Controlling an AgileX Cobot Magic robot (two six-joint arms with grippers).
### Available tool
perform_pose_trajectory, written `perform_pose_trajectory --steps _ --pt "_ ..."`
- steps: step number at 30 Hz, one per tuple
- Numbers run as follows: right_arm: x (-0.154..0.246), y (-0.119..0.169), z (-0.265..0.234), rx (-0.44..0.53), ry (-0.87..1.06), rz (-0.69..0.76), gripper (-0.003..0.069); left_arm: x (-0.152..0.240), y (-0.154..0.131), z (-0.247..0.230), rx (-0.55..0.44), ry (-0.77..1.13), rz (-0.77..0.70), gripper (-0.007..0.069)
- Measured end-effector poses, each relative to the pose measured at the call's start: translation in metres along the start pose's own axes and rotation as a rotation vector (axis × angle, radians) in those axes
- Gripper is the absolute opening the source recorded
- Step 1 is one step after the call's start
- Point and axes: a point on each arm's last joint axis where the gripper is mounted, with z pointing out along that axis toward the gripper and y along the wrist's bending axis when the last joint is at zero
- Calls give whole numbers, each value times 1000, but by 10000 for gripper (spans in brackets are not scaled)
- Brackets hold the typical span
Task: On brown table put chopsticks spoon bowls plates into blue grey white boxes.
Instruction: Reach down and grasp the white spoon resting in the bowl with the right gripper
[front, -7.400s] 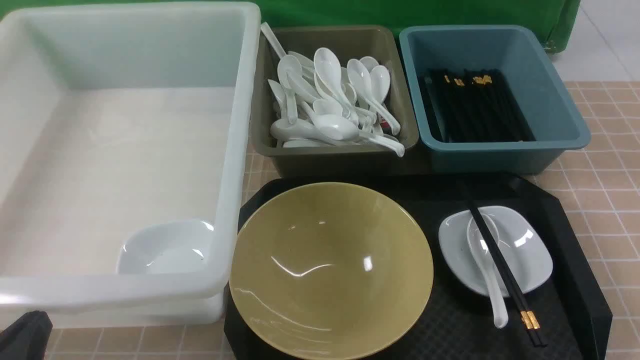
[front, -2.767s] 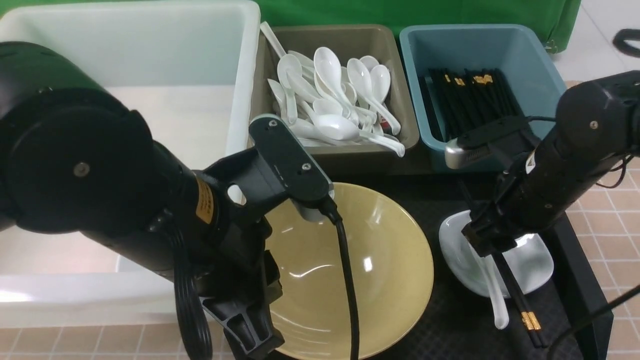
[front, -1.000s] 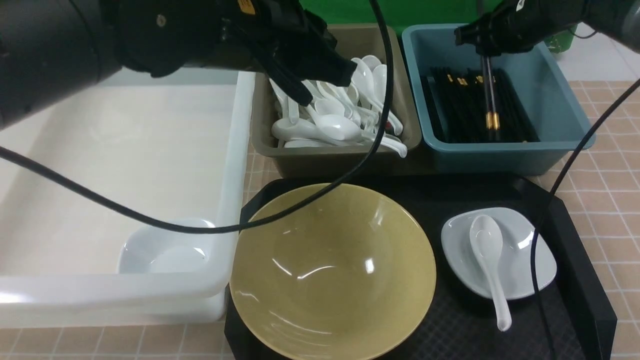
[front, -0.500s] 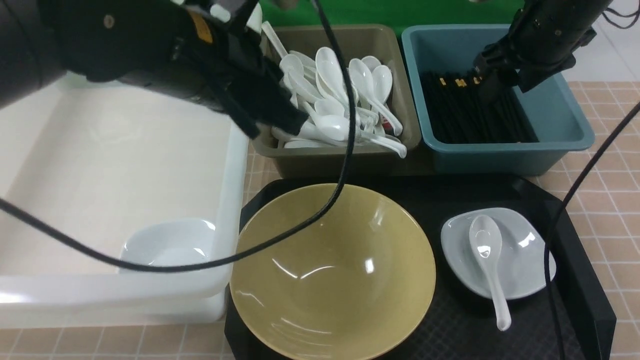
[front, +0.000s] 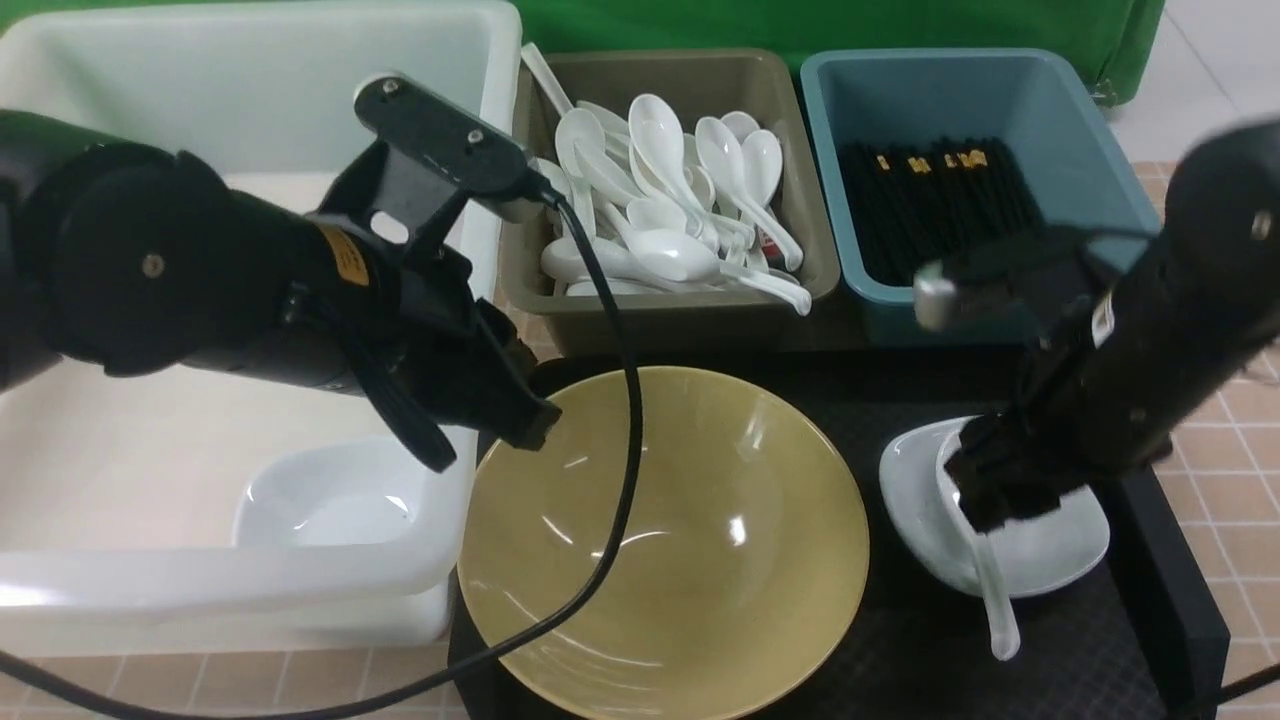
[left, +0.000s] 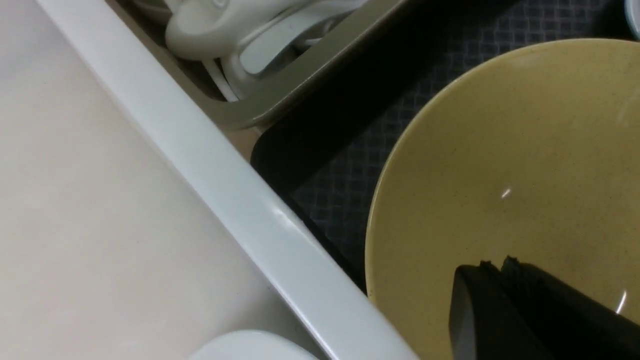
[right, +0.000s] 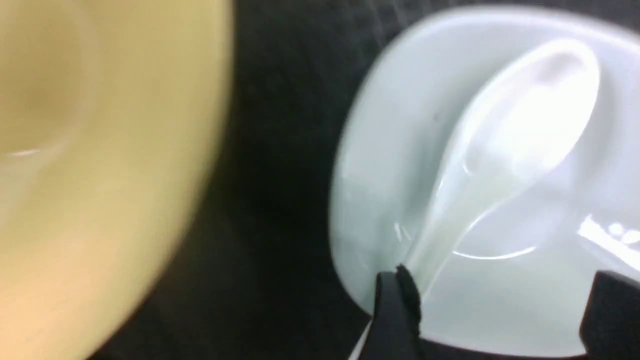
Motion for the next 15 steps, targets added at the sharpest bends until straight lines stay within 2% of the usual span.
perform_pose_trajectory --steps 9,15 --pt "-7 -6 45 7 -25 90 509 -3 -1 0 6 -29 -16 1" --pt "-9 -6 48 6 -46 96 509 -3 0 0 4 -33 -16 1"
